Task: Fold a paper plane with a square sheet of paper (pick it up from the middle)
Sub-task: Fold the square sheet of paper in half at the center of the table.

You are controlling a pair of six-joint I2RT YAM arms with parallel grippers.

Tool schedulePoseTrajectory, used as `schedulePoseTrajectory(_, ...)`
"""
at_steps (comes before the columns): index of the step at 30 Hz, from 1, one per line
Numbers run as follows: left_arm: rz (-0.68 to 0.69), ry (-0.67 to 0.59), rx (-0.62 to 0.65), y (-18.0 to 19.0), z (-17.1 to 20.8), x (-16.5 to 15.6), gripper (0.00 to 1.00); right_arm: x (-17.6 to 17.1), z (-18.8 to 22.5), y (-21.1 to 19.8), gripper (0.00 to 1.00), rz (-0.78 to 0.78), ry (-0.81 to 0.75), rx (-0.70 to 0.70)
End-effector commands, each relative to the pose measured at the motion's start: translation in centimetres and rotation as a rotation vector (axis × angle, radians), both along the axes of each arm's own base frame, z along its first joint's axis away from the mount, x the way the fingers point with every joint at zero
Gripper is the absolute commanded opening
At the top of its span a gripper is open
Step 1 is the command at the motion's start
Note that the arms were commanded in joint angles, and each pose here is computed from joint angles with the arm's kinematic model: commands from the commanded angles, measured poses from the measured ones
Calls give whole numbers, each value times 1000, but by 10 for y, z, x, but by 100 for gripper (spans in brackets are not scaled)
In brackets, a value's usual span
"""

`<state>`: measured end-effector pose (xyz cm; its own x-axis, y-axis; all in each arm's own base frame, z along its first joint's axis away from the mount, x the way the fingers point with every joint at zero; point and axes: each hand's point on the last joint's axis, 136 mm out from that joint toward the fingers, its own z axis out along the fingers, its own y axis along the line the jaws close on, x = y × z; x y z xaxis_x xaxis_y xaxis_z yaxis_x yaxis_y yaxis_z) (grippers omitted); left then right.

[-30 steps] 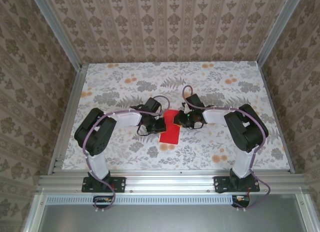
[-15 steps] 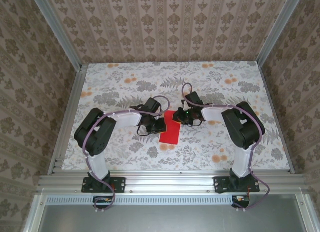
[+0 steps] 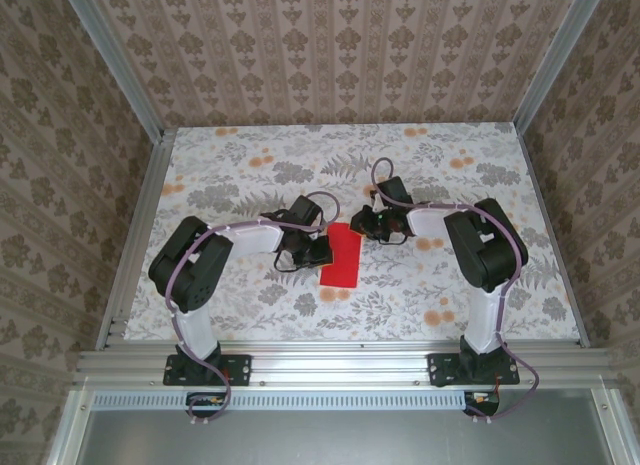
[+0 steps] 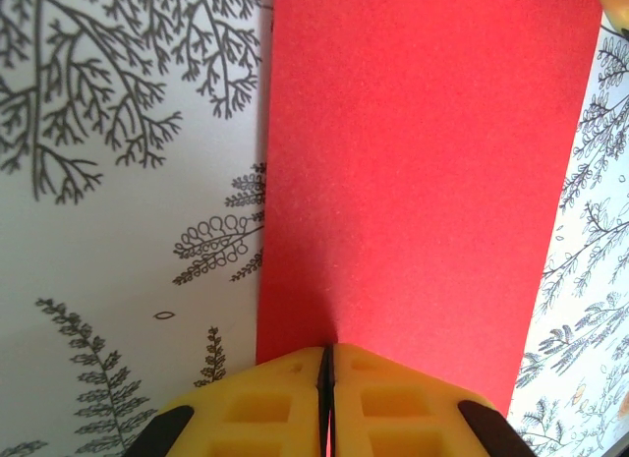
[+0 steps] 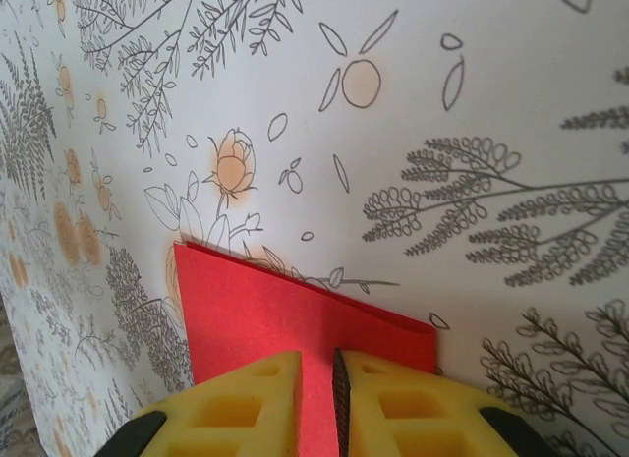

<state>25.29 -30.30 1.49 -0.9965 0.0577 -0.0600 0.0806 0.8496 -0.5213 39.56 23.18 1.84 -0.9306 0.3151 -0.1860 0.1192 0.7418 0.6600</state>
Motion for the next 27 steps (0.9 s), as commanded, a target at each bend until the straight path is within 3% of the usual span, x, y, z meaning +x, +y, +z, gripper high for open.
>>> schedulePoseTrajectory(1, -13, 134, 219, 43, -47, -37, 10, 9, -11, -8, 19, -41, 9, -17)
schedulePoseTrajectory(6, -11, 132, 220, 44, -46, -36, 11, 25, 10, -6, 19, -50, -51, 18)
schedulePoseTrajectory(16, -8, 130, 220, 43, -45, -36, 10, 23, -18, -18, 19, -91, 23, -52)
schedulePoseTrajectory(23, 2, 118, 201, 38, -38, -31, 10, 21, 45, -16, 20, -33, -83, -36)
schedulePoseTrajectory(27, 21, 102, 186, 36, -30, -27, 10, -7, 64, -18, 20, -6, -75, -20)
